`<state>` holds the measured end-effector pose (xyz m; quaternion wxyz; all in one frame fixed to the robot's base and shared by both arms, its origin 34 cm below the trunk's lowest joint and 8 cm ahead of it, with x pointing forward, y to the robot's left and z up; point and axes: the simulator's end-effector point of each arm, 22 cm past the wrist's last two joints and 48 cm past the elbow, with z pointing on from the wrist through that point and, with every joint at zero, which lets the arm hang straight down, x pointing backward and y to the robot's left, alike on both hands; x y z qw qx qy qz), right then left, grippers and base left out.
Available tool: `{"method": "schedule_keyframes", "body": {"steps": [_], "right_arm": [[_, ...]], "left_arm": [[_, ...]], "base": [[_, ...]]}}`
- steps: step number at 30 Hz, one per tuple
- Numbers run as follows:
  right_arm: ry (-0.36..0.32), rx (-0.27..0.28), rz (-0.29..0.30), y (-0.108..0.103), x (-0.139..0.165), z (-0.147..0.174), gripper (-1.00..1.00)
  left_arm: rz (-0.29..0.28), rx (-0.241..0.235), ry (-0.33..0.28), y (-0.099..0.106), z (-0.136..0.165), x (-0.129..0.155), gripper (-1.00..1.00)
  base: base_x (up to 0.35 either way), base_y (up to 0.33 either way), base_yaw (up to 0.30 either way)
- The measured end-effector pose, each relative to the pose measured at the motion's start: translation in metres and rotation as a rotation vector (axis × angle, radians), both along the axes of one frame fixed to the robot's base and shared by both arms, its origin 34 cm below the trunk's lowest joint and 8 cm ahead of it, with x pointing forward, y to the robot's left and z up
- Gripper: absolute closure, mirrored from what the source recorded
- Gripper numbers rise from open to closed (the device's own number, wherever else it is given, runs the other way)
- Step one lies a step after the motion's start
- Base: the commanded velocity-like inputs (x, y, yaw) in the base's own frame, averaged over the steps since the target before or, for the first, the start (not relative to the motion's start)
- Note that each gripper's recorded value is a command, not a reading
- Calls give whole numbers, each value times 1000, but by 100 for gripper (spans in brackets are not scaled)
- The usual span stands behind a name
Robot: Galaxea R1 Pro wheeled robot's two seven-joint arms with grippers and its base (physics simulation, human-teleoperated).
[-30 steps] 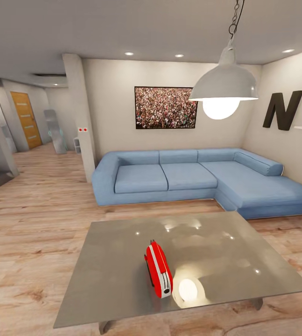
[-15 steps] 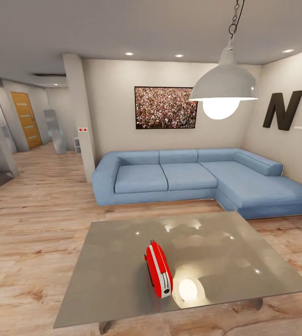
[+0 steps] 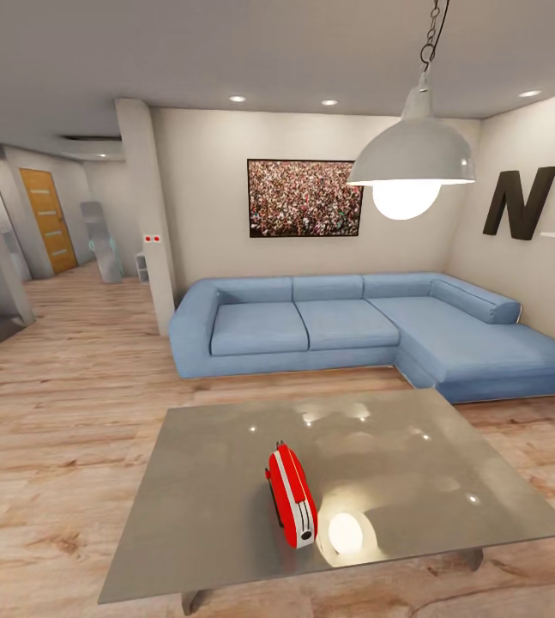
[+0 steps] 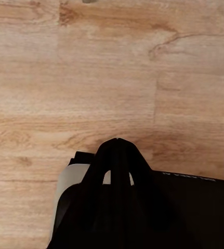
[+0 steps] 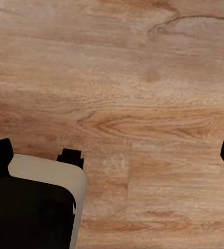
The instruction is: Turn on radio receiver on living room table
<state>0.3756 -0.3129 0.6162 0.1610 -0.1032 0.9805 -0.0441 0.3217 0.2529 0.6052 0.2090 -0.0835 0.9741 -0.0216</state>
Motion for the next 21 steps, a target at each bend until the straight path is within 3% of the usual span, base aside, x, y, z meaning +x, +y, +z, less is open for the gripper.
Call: {"method": "schedule_keyframes", "body": {"steps": [12, 21], "right_arm": [[0, 0, 0, 0, 0, 0, -100], [0, -1, 0, 0, 0, 0, -100]], "left_arm": [[-4, -25, 1, -18, 0, 0, 100], [-4, -26, 1, -19, 0, 0, 100]], "base": [[0, 0, 0], [0, 0, 0]]}}
